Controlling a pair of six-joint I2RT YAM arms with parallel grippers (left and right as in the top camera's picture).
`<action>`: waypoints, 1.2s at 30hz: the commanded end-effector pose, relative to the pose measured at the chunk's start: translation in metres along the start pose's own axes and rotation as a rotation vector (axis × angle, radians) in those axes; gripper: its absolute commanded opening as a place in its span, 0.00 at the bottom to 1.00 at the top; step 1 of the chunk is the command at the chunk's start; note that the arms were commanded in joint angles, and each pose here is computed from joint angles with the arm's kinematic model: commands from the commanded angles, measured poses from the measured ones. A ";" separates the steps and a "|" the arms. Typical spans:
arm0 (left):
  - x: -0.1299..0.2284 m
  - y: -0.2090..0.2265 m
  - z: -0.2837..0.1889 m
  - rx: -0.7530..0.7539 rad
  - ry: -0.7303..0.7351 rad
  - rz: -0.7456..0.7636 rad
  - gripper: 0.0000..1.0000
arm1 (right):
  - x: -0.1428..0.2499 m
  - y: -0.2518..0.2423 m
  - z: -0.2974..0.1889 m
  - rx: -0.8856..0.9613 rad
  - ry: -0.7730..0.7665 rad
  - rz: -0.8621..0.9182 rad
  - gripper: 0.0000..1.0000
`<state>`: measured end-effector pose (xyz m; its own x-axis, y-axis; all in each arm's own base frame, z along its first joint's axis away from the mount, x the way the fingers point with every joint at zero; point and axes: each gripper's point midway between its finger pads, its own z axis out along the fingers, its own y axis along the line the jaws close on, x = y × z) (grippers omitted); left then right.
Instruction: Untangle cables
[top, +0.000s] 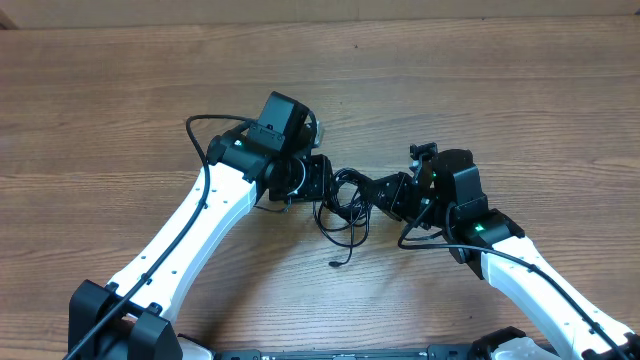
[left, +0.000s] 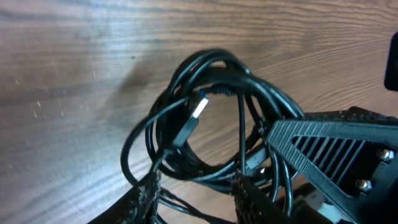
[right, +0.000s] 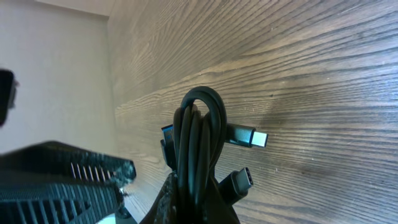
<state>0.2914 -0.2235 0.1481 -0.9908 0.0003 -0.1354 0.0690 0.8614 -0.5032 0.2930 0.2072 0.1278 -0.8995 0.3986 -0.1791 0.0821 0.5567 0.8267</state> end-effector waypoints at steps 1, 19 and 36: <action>0.014 0.003 0.006 -0.005 0.059 -0.105 0.43 | -0.005 0.006 -0.003 -0.015 -0.026 0.000 0.04; 0.032 0.028 0.040 -0.041 0.075 -0.798 0.70 | -0.002 0.011 -0.004 -0.043 -0.006 0.040 0.04; 0.008 0.018 0.047 0.015 -0.033 -0.714 0.04 | 0.006 0.017 -0.004 -0.074 0.047 0.119 0.04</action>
<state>0.2874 -0.2335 0.1039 -0.7828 -0.5730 0.2427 -0.6075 0.6192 -0.4976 0.2957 0.2067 0.1318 -0.8830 0.4616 -0.0851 0.1755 0.4928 0.8523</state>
